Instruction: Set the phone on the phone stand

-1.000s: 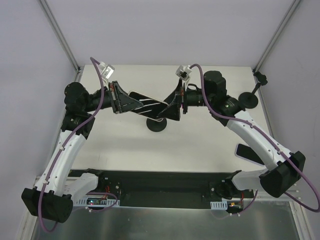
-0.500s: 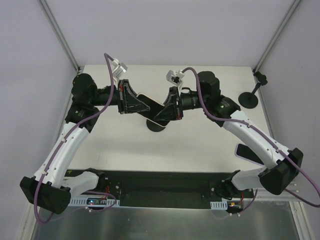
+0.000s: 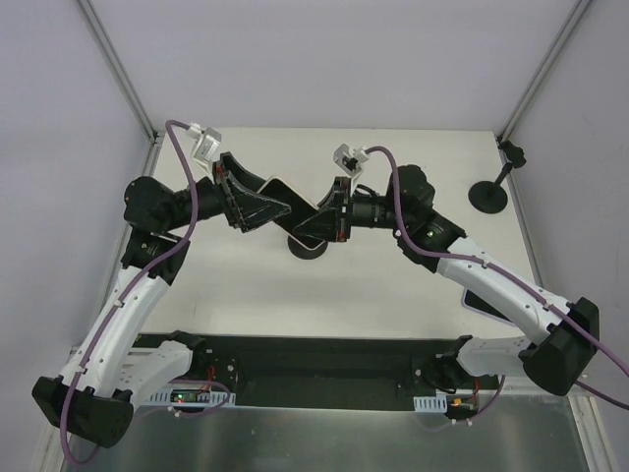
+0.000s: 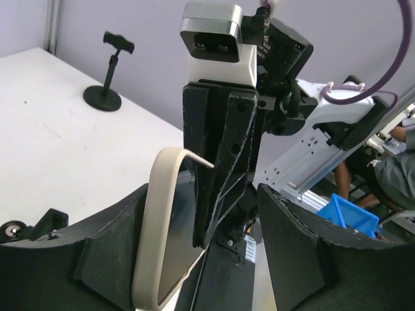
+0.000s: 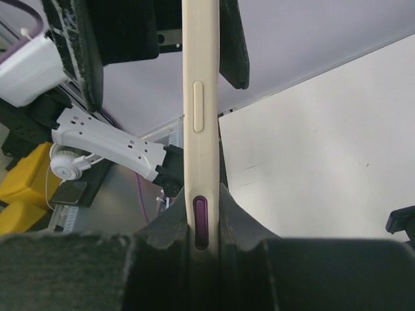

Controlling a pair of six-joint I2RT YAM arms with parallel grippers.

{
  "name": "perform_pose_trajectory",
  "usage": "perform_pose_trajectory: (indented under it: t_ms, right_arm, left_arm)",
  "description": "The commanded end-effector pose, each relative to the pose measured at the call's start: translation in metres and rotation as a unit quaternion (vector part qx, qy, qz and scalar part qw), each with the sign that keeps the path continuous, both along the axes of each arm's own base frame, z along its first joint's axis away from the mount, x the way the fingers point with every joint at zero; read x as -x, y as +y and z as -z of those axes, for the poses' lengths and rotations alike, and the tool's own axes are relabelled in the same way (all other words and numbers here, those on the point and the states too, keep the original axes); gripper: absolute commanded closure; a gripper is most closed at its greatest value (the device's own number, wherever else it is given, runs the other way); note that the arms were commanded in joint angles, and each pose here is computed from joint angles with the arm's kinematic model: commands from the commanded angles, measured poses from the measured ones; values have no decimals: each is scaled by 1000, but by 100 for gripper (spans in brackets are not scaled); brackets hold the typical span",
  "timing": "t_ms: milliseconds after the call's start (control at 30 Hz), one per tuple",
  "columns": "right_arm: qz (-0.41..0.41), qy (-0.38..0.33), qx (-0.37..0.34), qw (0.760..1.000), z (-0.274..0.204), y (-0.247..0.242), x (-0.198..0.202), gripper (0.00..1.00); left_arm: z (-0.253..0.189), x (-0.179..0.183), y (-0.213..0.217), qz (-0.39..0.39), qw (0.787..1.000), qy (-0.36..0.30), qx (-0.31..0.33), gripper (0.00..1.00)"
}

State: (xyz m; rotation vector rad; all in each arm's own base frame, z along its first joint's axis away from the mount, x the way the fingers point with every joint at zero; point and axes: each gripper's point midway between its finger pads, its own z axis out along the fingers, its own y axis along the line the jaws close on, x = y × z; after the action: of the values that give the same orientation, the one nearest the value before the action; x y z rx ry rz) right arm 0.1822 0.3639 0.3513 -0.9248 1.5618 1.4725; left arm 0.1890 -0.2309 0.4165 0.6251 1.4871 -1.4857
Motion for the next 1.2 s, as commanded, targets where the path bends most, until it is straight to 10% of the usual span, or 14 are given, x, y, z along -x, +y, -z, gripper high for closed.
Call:
perform_pose_trajectory:
  t_ms: [0,567,833,900,1000,1167]
  right_arm:
    - [72,-33,-124,989,-78,-14,-20,99]
    - [104,19,-164,981,-82,-18,-27,99]
    - [99,32,-165,981,-80,-14,-29,98]
    - [94,33,-163,981,-79,-12,-30,55]
    - [100,27,-161,982,-77,-13,-30,16]
    - [156,-8,-129,979,-72,-26,-41,3]
  left_arm:
    - [-35,17,2,15,997,-44,67,41]
    - [-61,26,-7,68,986,-53,140,64]
    - [-73,31,-4,60,983,-93,150,96]
    - [-78,32,-3,56,983,-99,144,100]
    - [-76,31,-2,38,987,-100,123,100]
    - [-53,13,10,-69,993,-87,44,100]
